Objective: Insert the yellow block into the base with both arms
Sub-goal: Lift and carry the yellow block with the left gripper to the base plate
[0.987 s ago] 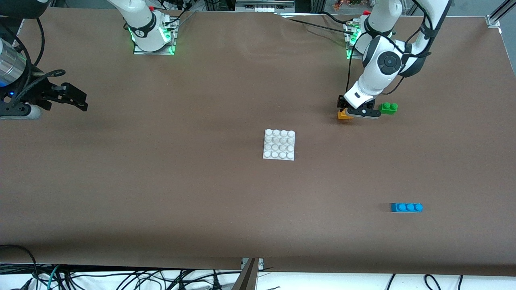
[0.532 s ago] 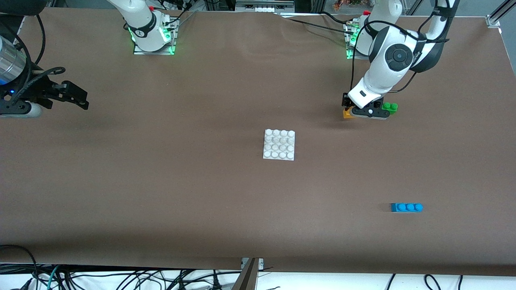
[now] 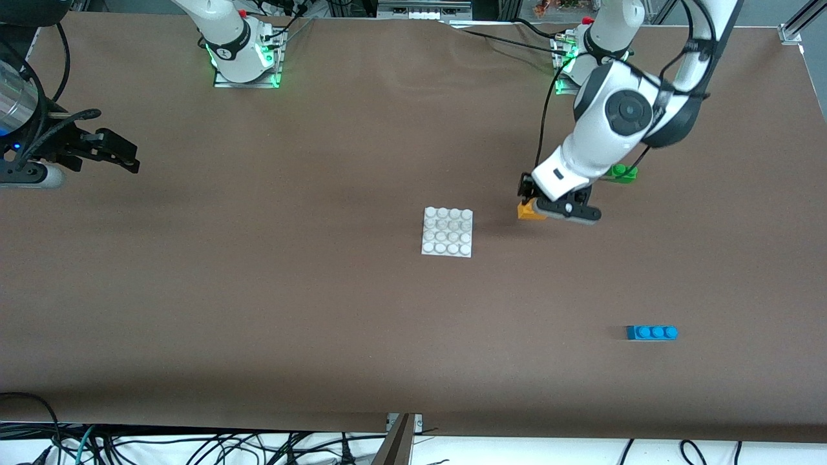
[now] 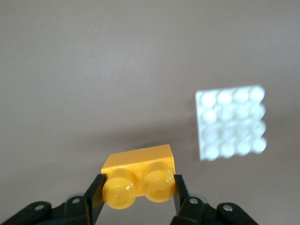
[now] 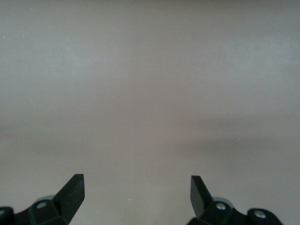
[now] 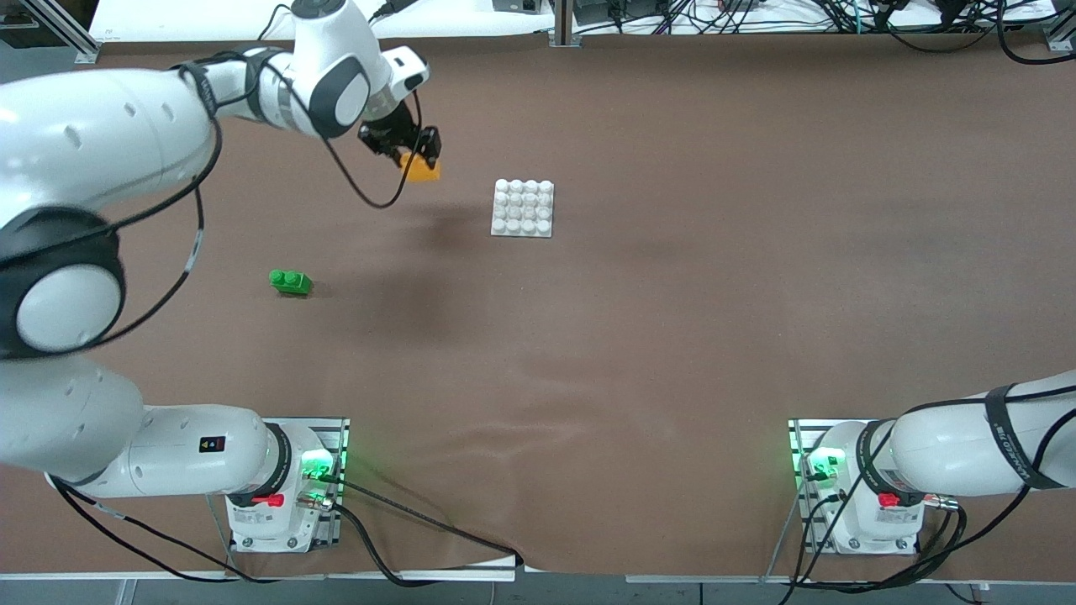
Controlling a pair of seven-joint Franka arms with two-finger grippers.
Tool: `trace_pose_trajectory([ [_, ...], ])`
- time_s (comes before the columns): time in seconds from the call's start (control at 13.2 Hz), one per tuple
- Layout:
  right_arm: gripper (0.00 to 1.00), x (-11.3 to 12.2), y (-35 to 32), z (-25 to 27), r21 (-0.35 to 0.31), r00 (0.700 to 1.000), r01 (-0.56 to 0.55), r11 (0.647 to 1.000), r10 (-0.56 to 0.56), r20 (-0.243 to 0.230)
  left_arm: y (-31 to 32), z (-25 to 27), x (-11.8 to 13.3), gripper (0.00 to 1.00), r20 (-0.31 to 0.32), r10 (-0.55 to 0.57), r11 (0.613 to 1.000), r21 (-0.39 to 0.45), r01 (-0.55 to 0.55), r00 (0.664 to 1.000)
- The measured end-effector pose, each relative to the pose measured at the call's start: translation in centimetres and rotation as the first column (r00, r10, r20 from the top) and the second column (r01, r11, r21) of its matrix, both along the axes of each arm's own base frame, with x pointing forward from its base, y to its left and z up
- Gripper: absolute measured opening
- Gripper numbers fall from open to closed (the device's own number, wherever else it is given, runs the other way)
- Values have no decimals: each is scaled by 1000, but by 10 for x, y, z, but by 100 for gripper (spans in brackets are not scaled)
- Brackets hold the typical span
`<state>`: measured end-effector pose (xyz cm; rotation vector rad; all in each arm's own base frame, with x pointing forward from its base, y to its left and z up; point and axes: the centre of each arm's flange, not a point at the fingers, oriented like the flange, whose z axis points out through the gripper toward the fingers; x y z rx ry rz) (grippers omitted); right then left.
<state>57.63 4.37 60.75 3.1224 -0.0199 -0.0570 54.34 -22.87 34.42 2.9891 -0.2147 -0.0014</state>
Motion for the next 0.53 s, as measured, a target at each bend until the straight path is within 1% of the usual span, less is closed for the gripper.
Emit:
trace_pose_trajectory([
  [0.15, 100, 0, 0, 0, 0, 1000, 0, 1000, 0, 0, -6, -16, 34, 63, 3, -14, 1000, -18, 14, 1000],
  [0.23, 100, 0, 0, 0, 0, 1000, 0, 1000, 0, 0, -13, -22, 42, 63, 0, -23, 999, -28, 23, 1000],
  [0.3, 100, 0, 0, 0, 0, 1000, 0, 1000, 0, 1, -24, -28, 44, 63, -4, -33, 999, -30, 33, 999],
  [0.53, 100, 0, 0, 0, 0, 1000, 0, 1000, 0, 1, -55, -34, 37, 63, -4, -20, 1000, -10, 20, 1000],
])
